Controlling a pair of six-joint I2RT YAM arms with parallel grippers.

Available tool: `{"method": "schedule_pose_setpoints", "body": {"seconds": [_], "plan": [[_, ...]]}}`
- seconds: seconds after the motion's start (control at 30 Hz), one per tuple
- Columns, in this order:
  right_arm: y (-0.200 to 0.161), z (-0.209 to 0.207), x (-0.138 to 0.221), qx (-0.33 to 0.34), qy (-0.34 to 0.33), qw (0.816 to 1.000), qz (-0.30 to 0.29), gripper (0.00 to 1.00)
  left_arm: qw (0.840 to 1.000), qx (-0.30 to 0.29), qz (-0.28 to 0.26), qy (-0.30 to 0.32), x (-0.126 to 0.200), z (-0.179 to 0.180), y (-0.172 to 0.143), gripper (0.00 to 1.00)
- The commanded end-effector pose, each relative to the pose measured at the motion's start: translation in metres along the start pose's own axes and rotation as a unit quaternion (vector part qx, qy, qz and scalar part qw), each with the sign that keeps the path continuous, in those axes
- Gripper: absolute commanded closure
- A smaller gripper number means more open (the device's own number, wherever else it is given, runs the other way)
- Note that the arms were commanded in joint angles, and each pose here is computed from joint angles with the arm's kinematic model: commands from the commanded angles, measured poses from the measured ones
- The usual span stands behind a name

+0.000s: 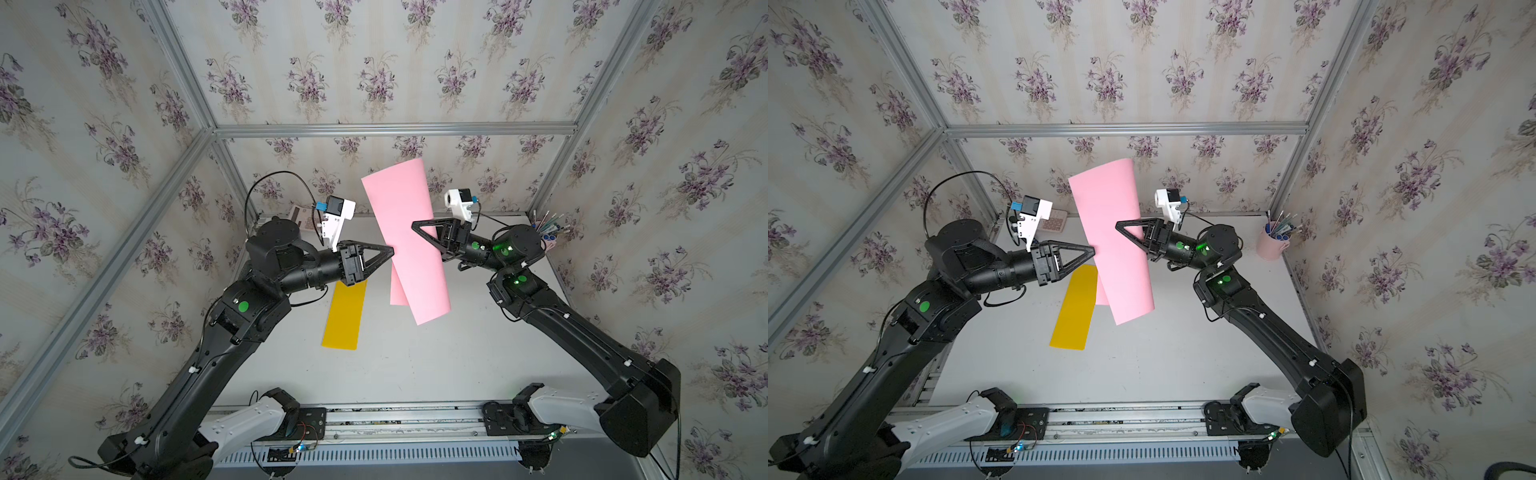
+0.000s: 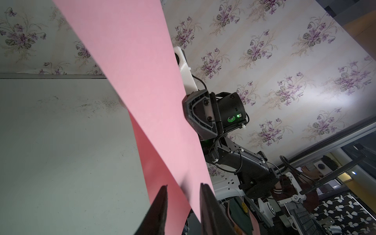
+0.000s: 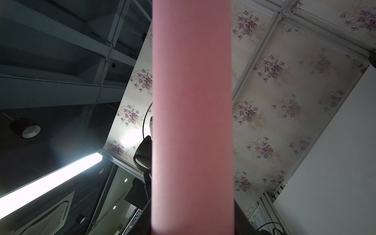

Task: Fold the rectangular paper in half along the long edge
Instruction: Fold the paper.

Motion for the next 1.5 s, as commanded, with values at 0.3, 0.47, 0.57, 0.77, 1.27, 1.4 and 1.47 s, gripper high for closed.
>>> {"method": "schedule_pose_setpoints", "body": {"seconds": [0.3,0.47,0.57,0.77,1.27,1.4,1.47], "plan": [[-0.007,0.003,-0.004,0.016,0.002,1.0,0.024,0.56,1.0,-0.01,-0.011,-0.022,-0.008,-0.001,0.007,1.0],[-0.01,0.01,-0.003,0.027,-0.005,0.999,0.038,0.54,1.0,-0.009,-0.006,-0.025,-0.011,0.0,0.007,1.0],[-0.013,0.009,-0.001,0.029,-0.017,0.998,0.046,0.54,1.0,-0.011,-0.005,-0.024,-0.01,0.0,0.008,1.0],[-0.017,0.004,0.002,0.032,-0.042,0.997,0.058,0.54,1.0,-0.012,-0.005,-0.022,-0.009,-0.001,0.008,1.0],[-0.022,0.009,0.005,0.035,-0.041,0.996,0.071,0.6,1.0,-0.008,-0.001,-0.018,-0.011,0.002,0.007,0.86],[-0.024,0.013,0.006,0.033,-0.034,0.996,0.075,0.59,1.0,-0.006,0.0,-0.017,-0.012,0.003,0.006,0.84],[-0.025,0.015,0.007,0.034,-0.031,0.996,0.076,0.56,1.0,-0.005,0.0,-0.016,-0.012,0.003,0.005,0.83]]}}
Point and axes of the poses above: each gripper's point midway between its finger pads, its own x axis back along the fingers, its own z axis along the line the jaws close on, y = z × x, the point moved 7 cm from there along x, back along the fingers, and after that the axes turned 6 degrees about -x, right-handed, at the moved point
